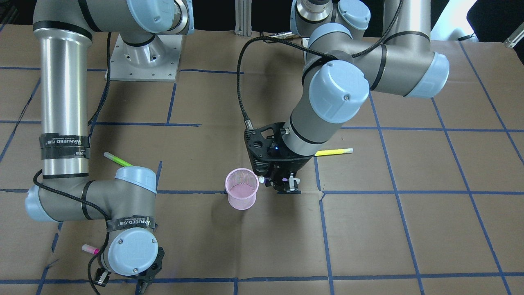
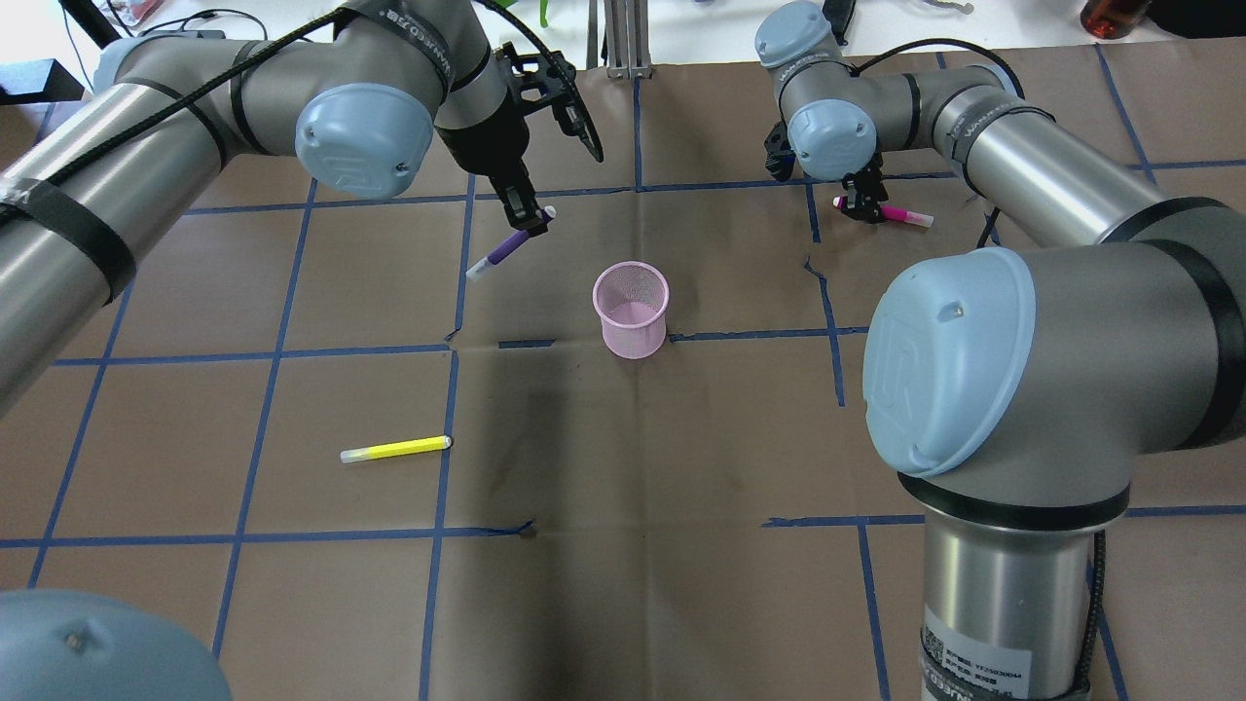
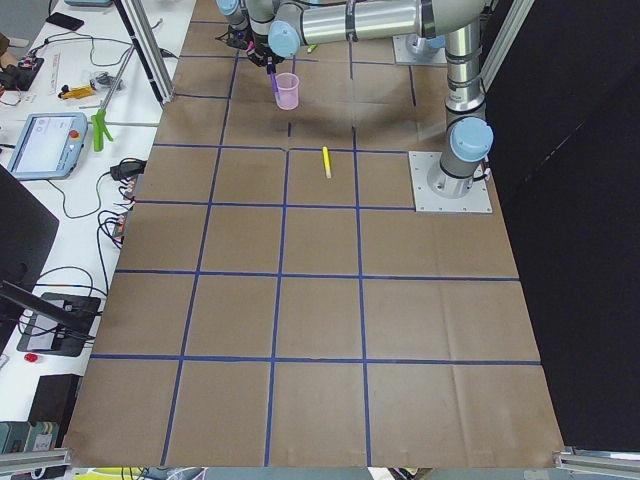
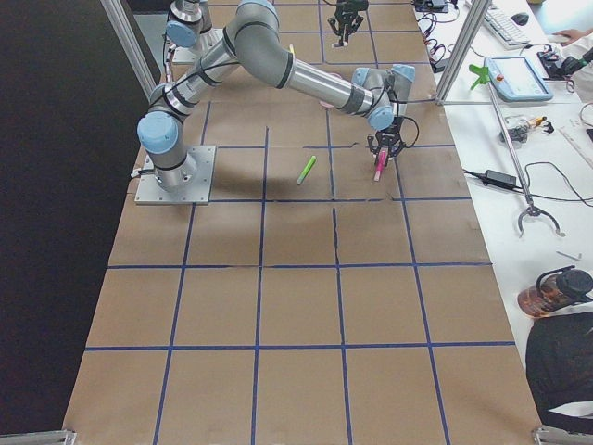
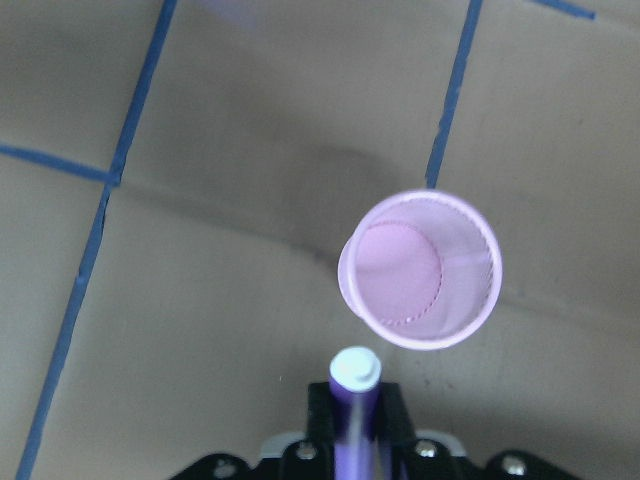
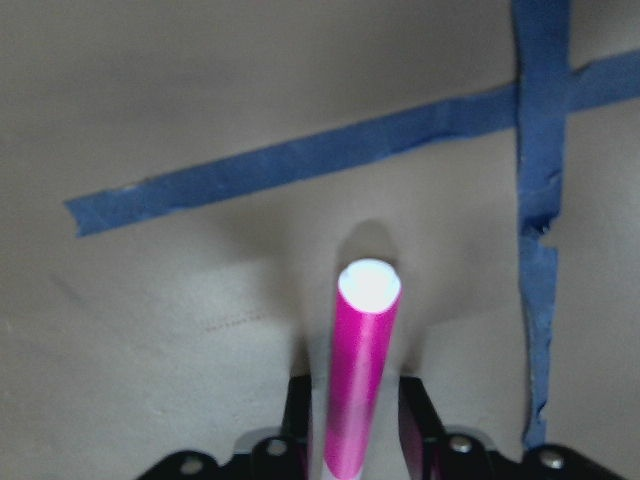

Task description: Insert purple and pink pens into pink cup

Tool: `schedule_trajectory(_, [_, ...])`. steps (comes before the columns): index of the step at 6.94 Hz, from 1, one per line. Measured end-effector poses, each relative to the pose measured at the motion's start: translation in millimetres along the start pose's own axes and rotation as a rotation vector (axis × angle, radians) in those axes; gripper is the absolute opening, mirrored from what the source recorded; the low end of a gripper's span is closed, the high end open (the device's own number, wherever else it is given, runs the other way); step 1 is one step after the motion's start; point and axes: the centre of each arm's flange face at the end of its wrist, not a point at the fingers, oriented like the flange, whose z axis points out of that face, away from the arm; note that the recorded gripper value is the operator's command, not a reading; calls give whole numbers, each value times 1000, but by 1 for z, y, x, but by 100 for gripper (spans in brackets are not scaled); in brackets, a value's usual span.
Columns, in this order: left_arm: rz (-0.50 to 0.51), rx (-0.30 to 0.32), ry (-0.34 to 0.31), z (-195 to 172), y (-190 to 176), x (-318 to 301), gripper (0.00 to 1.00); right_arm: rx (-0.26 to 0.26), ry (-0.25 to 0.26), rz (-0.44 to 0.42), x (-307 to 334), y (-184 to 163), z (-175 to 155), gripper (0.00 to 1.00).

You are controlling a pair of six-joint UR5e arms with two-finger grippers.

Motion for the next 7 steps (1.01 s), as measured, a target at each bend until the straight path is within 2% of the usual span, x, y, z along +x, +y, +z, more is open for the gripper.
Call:
schedule_trajectory(2, [64, 90, -12, 13, -38, 22, 0, -3, 2, -1, 0, 1, -1, 6])
schedule_trajectory(5, [100, 126, 7, 47, -58, 27, 1, 2, 13, 2, 2, 7, -10, 6])
schedule_trajectory(6, [103, 131, 25, 63, -61, 26, 12, 14, 34, 12, 2, 20, -29, 6])
schedule_trajectory(7, [103, 130, 37, 70, -61, 26, 29, 36, 64, 12, 0, 39, -57, 6])
